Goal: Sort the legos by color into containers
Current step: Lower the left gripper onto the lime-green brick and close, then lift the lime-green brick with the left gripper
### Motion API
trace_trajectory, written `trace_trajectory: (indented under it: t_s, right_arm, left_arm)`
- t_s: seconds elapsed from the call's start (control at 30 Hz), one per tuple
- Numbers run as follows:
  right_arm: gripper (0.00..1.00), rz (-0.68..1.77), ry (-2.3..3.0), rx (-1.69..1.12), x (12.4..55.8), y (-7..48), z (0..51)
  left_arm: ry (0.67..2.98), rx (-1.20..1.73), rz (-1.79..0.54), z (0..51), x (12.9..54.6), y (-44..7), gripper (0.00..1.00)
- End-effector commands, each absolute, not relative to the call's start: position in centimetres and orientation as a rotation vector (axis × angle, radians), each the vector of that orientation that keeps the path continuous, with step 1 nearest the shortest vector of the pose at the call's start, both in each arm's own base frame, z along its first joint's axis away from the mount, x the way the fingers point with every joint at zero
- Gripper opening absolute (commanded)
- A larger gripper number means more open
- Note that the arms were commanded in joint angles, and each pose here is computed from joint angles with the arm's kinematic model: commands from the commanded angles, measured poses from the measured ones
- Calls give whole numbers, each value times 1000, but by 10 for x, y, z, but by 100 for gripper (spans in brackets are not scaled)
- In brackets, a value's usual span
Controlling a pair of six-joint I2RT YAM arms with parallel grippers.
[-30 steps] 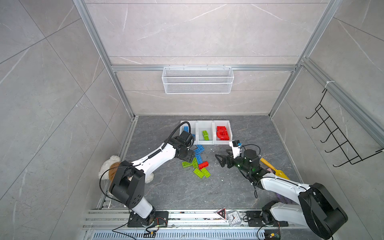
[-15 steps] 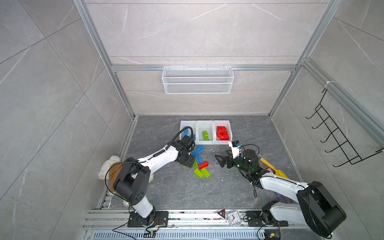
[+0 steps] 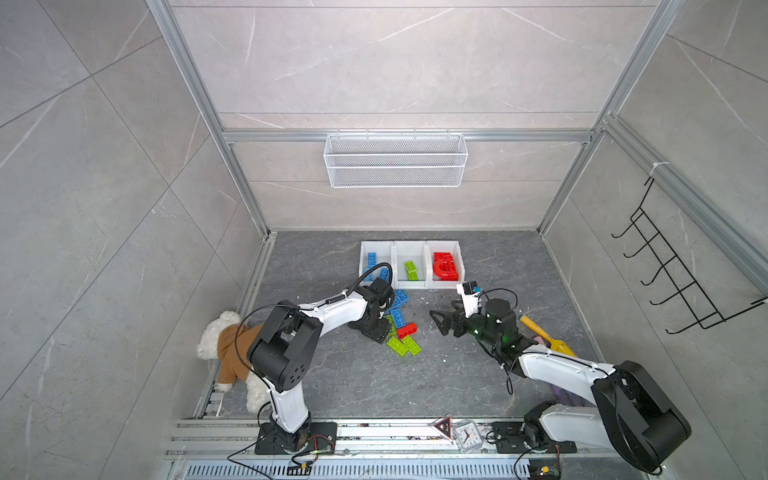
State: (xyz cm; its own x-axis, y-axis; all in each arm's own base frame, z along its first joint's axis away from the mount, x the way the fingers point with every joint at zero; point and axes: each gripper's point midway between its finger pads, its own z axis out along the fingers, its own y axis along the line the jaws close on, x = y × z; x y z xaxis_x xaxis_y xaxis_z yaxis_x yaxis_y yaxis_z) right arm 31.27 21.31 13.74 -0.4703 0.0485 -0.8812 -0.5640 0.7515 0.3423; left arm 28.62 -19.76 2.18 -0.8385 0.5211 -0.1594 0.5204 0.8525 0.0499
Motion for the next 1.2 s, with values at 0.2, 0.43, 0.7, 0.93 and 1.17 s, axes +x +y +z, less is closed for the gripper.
trace_trajectory:
  t_s: [0.2, 0.43, 0.7, 0.93, 1.17]
  right_arm:
    - [100, 765, 1919, -388, 319, 215, 147]
    - [100, 751, 1922, -387, 319, 213, 147]
    - [100, 745, 1919, -385, 318, 212, 149]
    - [100, 731, 1900, -374, 317, 209, 156]
    - [100, 616, 1794, -269, 313, 179, 180]
  left_arm:
    - [2767, 816, 50, 27, 315, -208, 80]
    - [2746, 816, 55, 25, 323, -213, 78]
    - [2764, 783, 25, 24, 318, -212, 59]
    - [2774, 736, 9, 26, 313, -209, 47]
    - [2761, 708, 19, 38, 313, -206, 38]
